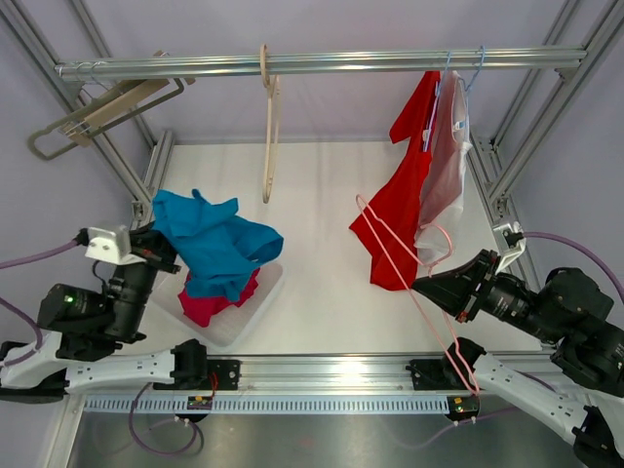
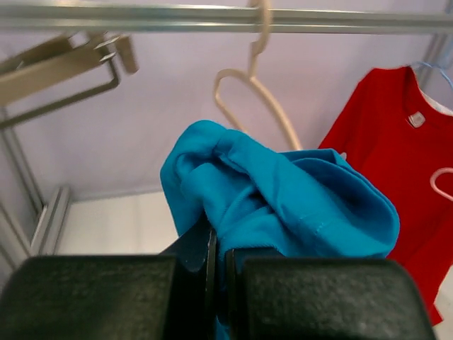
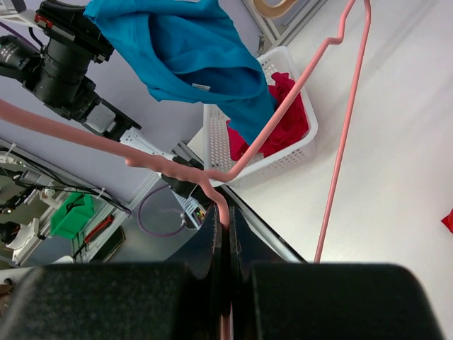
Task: Remove the t-shirt from the hanger
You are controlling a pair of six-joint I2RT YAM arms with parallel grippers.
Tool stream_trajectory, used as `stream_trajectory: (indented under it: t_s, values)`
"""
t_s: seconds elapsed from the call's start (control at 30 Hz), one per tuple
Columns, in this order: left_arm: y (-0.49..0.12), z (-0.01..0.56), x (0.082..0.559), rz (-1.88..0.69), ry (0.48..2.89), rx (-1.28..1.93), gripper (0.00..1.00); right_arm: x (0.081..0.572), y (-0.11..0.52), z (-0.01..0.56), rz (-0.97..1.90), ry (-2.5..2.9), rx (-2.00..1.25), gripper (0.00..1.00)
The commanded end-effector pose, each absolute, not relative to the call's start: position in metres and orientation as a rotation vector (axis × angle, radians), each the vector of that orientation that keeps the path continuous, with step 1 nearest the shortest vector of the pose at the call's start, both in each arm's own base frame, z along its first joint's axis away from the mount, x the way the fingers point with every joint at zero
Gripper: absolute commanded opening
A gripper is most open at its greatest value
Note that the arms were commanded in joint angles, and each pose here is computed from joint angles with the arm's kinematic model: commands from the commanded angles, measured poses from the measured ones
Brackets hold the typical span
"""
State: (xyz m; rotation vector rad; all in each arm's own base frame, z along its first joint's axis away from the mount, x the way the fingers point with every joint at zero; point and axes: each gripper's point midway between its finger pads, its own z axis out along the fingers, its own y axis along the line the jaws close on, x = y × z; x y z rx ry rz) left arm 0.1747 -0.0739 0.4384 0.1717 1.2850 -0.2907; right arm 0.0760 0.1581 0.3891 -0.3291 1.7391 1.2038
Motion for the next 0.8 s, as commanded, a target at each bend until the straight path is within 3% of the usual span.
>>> stream_trajectory:
  t_s: [0.0, 0.2, 0.37, 0.47, 0.5, 0.57, 0.6, 0.73, 0.77]
  values:
    - [-0.011, 0.428, 0.173, -0.388, 1.322, -0.150, 0.00, 0.078, 0.165, 0.399, 1.213, 1.680, -0.376, 0.00]
    - [0.012, 0.375, 0.175, -0.266, 1.458, -0.265, 0.00, 0.102, 0.178, 0.394, 1.129, 1.728, -0.379, 0.00]
    - [0.018, 0.346, 0.175, 0.021, 1.544, -0.343, 0.00, 0.146, 0.194, 0.387, 0.988, 1.783, -0.315, 0.00]
    - [0.015, 0.332, 0.174, 0.084, 1.536, -0.384, 0.28, 0.175, 0.213, 0.388, 0.943, 1.794, -0.278, 0.00]
    - [0.006, 0.332, 0.176, 0.053, 1.537, -0.362, 0.46, 0.185, 0.218, 0.394, 0.933, 1.776, -0.253, 0.00]
    - [0.004, 0.333, 0.177, 0.031, 1.535, -0.369, 0.62, 0.207, 0.233, 0.402, 0.902, 1.765, -0.243, 0.00]
    - [0.004, 0.334, 0.177, 0.031, 1.535, -0.371, 0.77, 0.224, 0.241, 0.397, 0.853, 1.786, -0.219, 0.00]
    - [0.009, 0.339, 0.176, -0.007, 1.536, -0.369, 0.99, 0.262, 0.267, 0.428, 0.809, 1.729, -0.201, 0.00]
    - [0.012, 0.344, 0.176, -0.031, 1.534, -0.378, 0.99, 0.270, 0.273, 0.430, 0.803, 1.725, -0.205, 0.00]
